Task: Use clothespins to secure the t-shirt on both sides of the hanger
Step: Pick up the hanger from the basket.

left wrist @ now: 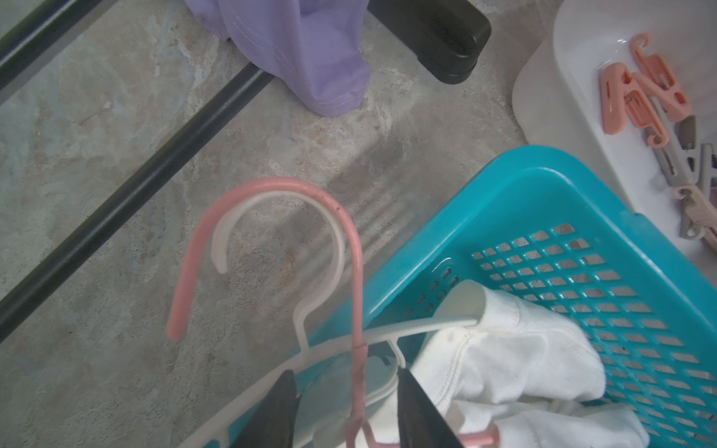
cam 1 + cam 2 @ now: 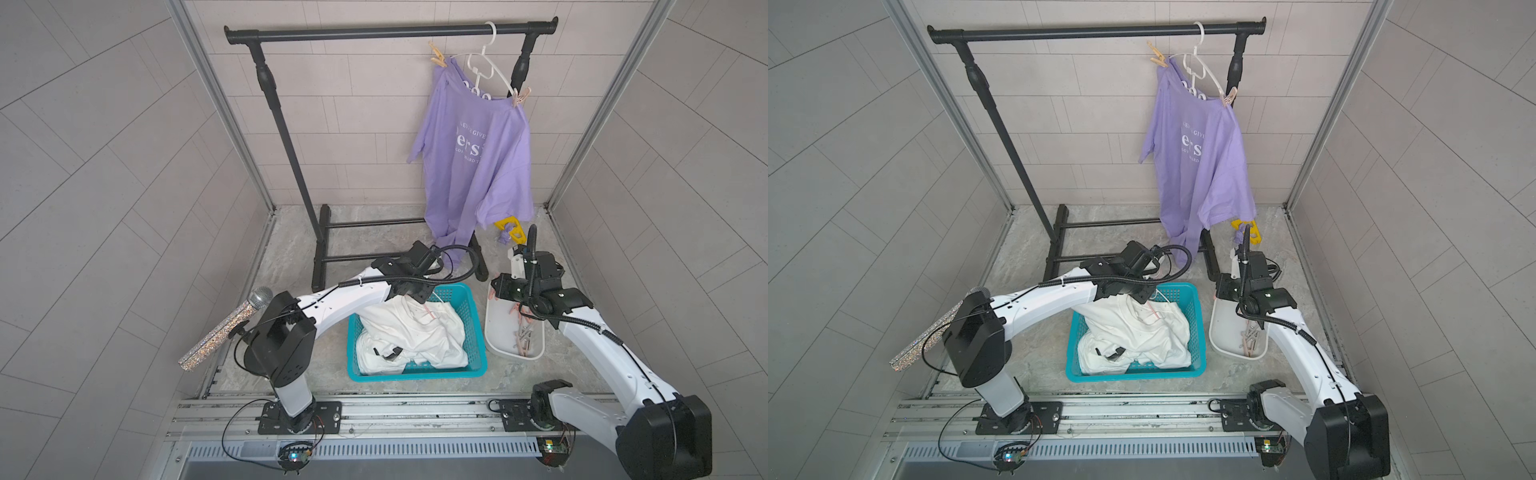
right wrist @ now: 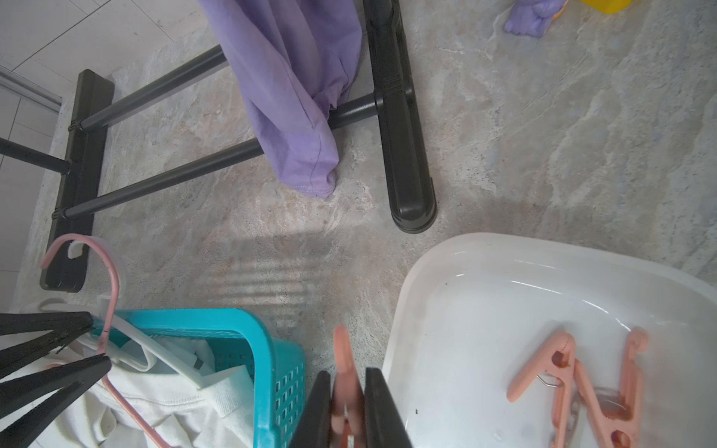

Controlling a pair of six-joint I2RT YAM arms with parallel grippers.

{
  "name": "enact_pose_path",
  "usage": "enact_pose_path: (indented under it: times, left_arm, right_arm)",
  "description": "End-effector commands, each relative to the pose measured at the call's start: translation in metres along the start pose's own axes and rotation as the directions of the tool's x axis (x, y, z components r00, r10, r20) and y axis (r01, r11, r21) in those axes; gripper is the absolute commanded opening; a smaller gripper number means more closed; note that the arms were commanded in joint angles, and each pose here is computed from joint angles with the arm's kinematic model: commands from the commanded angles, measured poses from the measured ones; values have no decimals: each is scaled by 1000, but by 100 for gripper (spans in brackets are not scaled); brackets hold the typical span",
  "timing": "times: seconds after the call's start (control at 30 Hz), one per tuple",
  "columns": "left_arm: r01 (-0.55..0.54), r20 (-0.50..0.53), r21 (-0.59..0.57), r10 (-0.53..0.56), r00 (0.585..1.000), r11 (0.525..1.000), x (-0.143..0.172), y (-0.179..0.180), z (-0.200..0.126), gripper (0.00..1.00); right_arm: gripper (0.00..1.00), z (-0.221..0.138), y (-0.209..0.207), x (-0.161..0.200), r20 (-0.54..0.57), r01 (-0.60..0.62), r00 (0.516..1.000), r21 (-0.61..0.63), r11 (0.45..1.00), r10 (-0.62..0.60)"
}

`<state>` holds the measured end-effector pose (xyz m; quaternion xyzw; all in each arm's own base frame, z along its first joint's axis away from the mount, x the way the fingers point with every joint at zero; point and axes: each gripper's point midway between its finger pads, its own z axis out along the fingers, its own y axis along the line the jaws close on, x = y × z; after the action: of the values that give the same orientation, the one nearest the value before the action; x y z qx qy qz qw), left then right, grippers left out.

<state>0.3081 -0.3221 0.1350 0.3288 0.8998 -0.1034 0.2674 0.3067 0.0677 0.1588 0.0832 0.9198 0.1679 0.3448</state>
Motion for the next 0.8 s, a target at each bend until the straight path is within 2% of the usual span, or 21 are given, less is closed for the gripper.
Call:
enact_pose_path:
  times: [0.0, 0.37, 0.47, 0.7, 0.77]
  left_arm:
    - [0, -12, -13, 0, 1000, 1000, -5, -1, 2, 46]
    - [-10, -86, -7, 9, 996, 1000, -1, -5, 14, 32]
    - [-12, -94, -8, 11, 996, 1000, 1, -5, 14, 23]
    - [-19, -97, -22, 17, 995, 1000, 3, -4, 15, 21]
    - [-19, -96, -28, 17, 995, 999, 2, -3, 15, 17]
  right_arm:
    - [0, 0, 0, 4, -6, -3, 1000, -4, 1000, 3]
    - [0, 0, 0, 4, -7, -5, 1000, -1, 1000, 5]
    - [0, 1, 0, 4, -7, -5, 1000, -2, 1000, 5]
    - [0, 2, 0, 3, -7, -6, 1000, -3, 1000, 6]
    - [0, 2, 0, 3, -8, -7, 1000, -3, 1000, 7]
